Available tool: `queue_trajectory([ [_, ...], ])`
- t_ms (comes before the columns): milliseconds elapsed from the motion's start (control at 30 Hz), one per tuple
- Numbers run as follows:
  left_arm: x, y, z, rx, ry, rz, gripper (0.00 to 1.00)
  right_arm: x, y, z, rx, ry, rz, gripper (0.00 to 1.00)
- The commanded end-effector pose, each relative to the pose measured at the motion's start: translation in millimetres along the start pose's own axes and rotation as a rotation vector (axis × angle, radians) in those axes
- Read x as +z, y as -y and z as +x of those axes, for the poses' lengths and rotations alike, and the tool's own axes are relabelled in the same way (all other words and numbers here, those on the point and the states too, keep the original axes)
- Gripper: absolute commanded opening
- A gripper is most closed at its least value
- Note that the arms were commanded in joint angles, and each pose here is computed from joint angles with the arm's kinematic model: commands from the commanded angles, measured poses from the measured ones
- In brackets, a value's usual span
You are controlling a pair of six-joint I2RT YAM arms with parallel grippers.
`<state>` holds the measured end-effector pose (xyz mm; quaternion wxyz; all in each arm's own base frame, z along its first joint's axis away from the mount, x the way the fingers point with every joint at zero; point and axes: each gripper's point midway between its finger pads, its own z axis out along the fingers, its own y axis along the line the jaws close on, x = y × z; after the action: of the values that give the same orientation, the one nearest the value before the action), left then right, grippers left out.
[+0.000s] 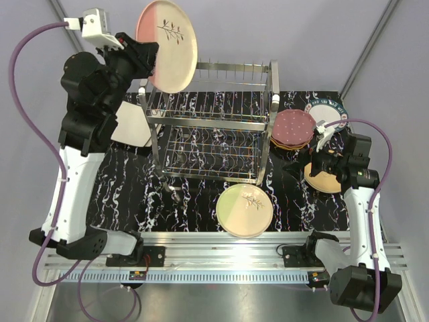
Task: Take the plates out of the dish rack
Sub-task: Grab a plate with the left arm, then pass the plate from the left arm to the right
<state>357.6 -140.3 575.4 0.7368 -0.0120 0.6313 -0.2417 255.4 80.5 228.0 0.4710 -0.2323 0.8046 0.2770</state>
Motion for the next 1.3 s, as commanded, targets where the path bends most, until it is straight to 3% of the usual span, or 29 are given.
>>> queue_trajectory([
  [0,-62,65,-105,-0.170,0.275,0.285,0.00,-2,-1,-6,-0.048,0.021,0.001,1.00],
  [233,-94,93,-91,-0.349,0.200,0.463,0.00,-5,-10,-11,-0.073,0.045,-0.034,1.00],
  [367,-109,109,-69,-0.465,0.097,0.573,0.00,-10,-40,-14,-0.099,0.071,-0.180,1.00],
  [500,-119,115,-29,-0.550,-0.046,0.643,0.00,-22,-71,-20,-0.109,0.086,-0.321,1.00],
  [733,-136,125,26,-0.684,-0.195,0.774,0.00,-44,-99,-40,-0.098,0.086,-0.395,1.00],
  [967,-148,135,77,-0.691,-0.323,0.795,0.00,-61,-132,-66,0.058,0.144,-0.579,0.99],
  [1267,-163,157,107,-0.704,-0.400,0.839,0.00,-65,-135,-85,0.304,0.117,-0.711,1.00],
])
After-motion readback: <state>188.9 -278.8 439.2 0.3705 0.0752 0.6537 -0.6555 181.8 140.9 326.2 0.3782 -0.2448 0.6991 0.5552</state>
